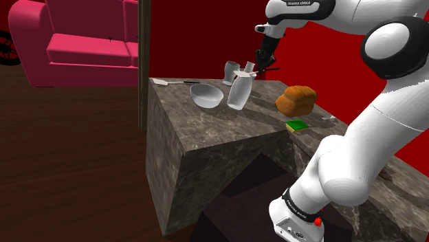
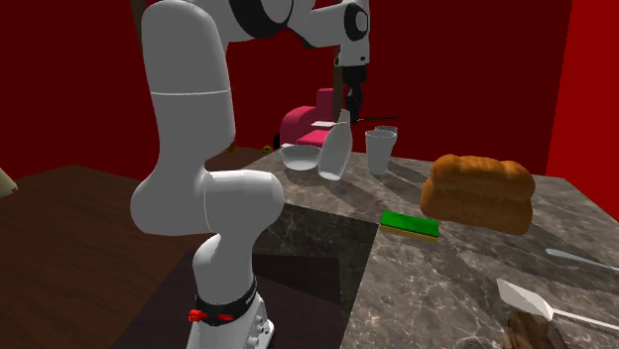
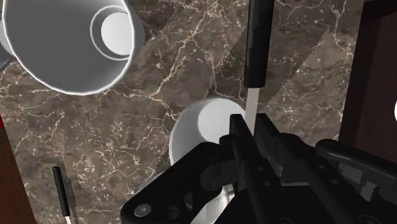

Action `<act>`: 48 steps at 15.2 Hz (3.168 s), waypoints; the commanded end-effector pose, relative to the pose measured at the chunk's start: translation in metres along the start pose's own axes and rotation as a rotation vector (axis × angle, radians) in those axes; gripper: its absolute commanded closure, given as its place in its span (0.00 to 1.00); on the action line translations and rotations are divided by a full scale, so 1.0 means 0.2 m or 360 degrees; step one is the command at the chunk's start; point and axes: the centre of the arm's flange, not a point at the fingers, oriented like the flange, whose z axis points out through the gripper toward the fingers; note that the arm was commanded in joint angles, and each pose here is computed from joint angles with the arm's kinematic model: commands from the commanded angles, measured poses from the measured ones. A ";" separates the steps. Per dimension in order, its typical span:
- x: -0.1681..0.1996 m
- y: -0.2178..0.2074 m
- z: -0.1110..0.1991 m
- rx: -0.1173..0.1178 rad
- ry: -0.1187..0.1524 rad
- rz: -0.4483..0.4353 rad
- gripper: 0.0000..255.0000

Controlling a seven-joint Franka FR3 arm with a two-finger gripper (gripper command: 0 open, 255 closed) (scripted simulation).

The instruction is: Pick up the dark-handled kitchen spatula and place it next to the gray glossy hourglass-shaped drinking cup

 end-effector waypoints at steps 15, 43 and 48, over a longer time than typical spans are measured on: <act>-0.18 0.24 0.30 -0.0003 -0.0002 -0.0006 1.00; -0.13 0.25 1.06 -0.0003 -0.0002 -0.0006 1.00; -0.13 0.25 1.06 -0.0003 -0.0002 -0.0006 1.00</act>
